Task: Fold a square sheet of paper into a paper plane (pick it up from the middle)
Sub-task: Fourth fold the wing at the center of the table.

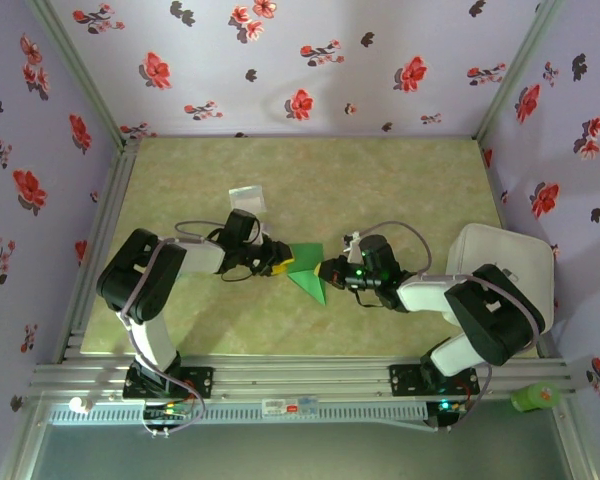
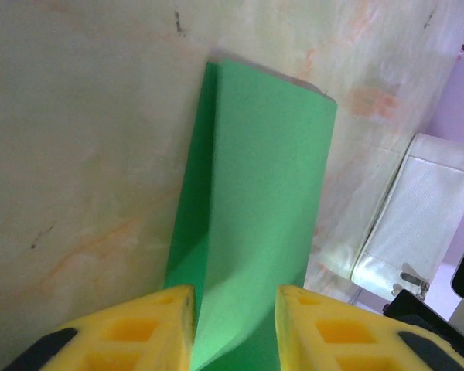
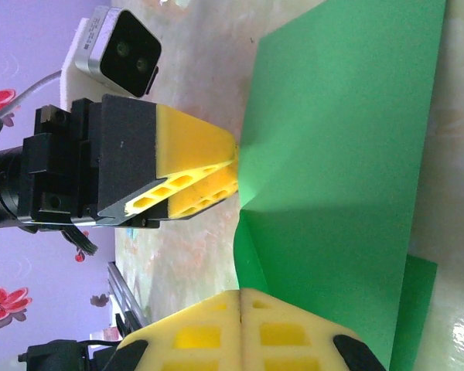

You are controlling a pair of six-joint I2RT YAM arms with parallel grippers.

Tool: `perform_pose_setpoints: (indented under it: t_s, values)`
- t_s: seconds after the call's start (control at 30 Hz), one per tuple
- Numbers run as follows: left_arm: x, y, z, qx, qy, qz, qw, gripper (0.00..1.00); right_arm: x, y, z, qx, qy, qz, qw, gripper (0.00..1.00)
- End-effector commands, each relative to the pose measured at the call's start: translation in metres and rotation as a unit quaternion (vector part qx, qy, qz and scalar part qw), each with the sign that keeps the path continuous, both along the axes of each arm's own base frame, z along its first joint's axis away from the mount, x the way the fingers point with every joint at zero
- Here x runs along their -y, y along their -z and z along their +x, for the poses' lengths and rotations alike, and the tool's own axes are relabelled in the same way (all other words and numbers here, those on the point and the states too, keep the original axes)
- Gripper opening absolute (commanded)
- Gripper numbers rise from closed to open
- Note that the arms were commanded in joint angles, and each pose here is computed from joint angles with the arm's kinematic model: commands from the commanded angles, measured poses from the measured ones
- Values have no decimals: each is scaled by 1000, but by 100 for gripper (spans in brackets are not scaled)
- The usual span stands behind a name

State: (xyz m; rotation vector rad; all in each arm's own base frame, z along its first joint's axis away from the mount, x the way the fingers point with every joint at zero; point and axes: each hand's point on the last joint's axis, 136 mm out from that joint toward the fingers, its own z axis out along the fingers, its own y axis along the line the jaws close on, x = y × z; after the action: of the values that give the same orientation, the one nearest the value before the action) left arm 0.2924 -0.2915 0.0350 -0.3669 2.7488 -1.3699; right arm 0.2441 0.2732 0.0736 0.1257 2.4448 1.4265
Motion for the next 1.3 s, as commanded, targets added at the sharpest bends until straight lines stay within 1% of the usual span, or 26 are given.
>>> perform_pose_setpoints:
  t_s: [0.0,0.1,0.2,0.57,0.63,0.8,1.0,1.13,1.2,1.27]
  values:
    - [7,-6,6,10,4,-11,1000,28,2,-5,0,8,0,9,1000,2]
    - [7,-6,7,11,1,-12,1000,26,3,-3,0,5,1,7,1000,2]
    - [6,-6,7,13,-1,-10,1000,20,5,-2,0,5,3,2,1000,3]
    - [6,-8,7,19,-1,-12,1000,13,9,4,-1,1,7,-12,1000,5]
    - [5,-7,6,20,0,-13,1000,10,10,3,0,1,8,-13,1000,5]
    - [4,-7,5,22,-2,-14,1000,9,11,4,0,1,7,-17,1000,7]
    - [5,-11,7,33,-5,-21,999,5,12,2,1,1,9,-25,1000,15]
    - [0,-15,9,50,-15,-14,999,2,15,-8,6,9,21,-27,999,28]
    - [-5,-17,10,60,-28,-2,998,0,22,-10,9,14,36,-55,998,32]
    - [-12,-19,10,69,-47,13,996,0,39,-8,13,19,63,-106,992,35]
